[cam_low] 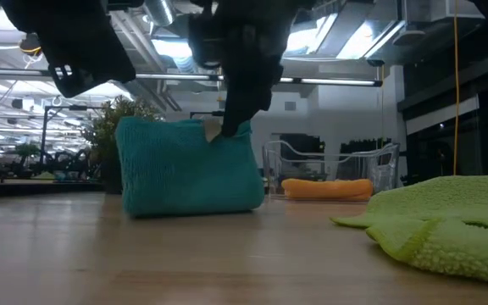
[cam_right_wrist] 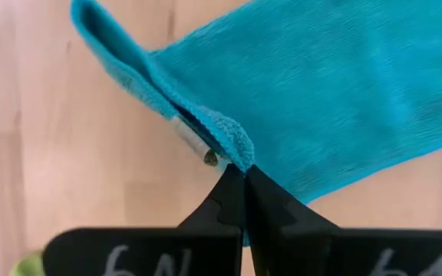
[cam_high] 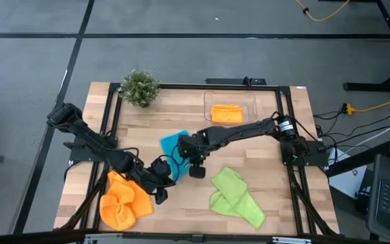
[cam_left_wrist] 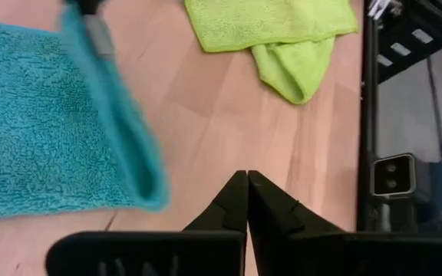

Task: Fold microfiber towels
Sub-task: Fold the blue microfiber cloth

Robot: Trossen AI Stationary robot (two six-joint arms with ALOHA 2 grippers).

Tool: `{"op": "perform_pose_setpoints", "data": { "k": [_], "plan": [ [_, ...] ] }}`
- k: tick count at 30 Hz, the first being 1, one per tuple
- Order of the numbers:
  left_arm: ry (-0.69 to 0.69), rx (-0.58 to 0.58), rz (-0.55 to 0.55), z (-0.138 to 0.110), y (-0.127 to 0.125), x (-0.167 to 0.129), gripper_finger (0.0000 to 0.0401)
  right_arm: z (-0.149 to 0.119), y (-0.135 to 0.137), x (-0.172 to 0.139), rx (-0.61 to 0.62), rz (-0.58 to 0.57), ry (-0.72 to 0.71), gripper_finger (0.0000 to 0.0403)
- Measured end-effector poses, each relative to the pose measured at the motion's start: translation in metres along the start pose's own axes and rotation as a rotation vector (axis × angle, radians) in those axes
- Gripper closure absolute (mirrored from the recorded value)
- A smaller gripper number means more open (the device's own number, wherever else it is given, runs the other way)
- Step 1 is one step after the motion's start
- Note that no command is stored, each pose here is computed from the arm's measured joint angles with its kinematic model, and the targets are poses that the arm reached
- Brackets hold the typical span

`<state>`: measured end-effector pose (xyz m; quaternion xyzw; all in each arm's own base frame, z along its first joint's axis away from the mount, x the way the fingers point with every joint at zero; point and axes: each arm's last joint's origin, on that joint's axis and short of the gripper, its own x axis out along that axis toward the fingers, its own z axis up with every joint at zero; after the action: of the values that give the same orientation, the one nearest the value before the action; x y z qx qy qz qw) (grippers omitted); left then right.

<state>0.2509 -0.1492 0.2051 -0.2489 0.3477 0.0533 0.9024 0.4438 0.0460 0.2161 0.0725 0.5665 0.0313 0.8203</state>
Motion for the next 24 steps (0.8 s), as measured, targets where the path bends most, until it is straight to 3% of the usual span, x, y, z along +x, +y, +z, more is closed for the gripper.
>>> {"op": "perform_pose_setpoints", "data": {
  "k": [12, 24],
  "plan": [
    [-0.087, -0.031, -0.057, 0.016, -0.003, -0.027, 0.0401, 0.018, -0.059, -0.004, 0.083, -0.065, -0.129, 0.0401],
    [-0.071, -0.013, -0.04, 0.015, -0.001, -0.028, 0.0401, 0.016, -0.098, 0.038, 0.155, -0.137, -0.094, 0.0396]
  ]
}}
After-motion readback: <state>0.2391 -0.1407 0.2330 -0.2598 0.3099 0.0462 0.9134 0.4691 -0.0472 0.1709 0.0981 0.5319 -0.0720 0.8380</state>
